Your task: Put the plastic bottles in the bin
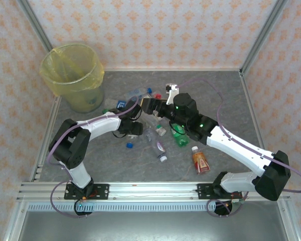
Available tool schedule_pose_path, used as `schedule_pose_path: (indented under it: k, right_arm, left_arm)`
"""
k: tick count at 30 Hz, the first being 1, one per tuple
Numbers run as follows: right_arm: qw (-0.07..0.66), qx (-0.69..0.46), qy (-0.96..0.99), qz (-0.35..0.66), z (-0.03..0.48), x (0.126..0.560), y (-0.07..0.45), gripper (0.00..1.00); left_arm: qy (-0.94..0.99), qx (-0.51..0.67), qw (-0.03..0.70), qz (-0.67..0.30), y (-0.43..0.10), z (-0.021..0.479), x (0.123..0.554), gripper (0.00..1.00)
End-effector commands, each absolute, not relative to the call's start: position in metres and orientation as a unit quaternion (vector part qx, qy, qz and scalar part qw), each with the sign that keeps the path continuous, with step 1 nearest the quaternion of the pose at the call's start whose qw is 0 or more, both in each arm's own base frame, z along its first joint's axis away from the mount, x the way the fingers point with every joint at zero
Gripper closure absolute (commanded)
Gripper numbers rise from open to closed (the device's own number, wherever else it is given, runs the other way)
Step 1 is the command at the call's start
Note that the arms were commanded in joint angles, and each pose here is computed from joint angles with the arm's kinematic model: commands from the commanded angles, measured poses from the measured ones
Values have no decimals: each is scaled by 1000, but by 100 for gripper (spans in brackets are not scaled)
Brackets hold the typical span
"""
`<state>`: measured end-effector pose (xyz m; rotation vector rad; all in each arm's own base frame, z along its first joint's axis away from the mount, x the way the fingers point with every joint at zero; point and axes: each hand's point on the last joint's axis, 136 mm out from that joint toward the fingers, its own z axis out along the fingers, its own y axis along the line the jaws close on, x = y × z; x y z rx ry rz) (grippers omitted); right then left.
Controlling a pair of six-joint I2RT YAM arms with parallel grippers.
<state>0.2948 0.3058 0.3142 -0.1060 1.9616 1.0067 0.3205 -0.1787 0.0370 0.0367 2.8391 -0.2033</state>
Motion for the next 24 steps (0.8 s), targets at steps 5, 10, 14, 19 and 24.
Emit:
schedule_pose_path:
  k: [5, 10, 14, 19, 24]
  right_arm:
    - [467, -47, 782, 410, 333, 295, 306, 0]
    - [467, -47, 783, 409, 333, 297, 308, 0]
    - [473, -40, 780, 407, 336, 298, 305, 0]
    - [482, -36, 774, 409, 342, 298, 302, 0]
    - [488, -31, 769, 412, 347, 298, 300, 0]
  left_arm:
    - [983, 2, 170, -67, -176, 59, 323, 44]
    - [974, -13, 209, -82, -177, 97, 331, 45]
    - [961, -34, 260, -85, -171, 139, 341, 45]
    - [934, -62, 340, -94, -163, 205, 356, 46]
    - [905, -95, 400, -112, -147, 270, 379, 47]
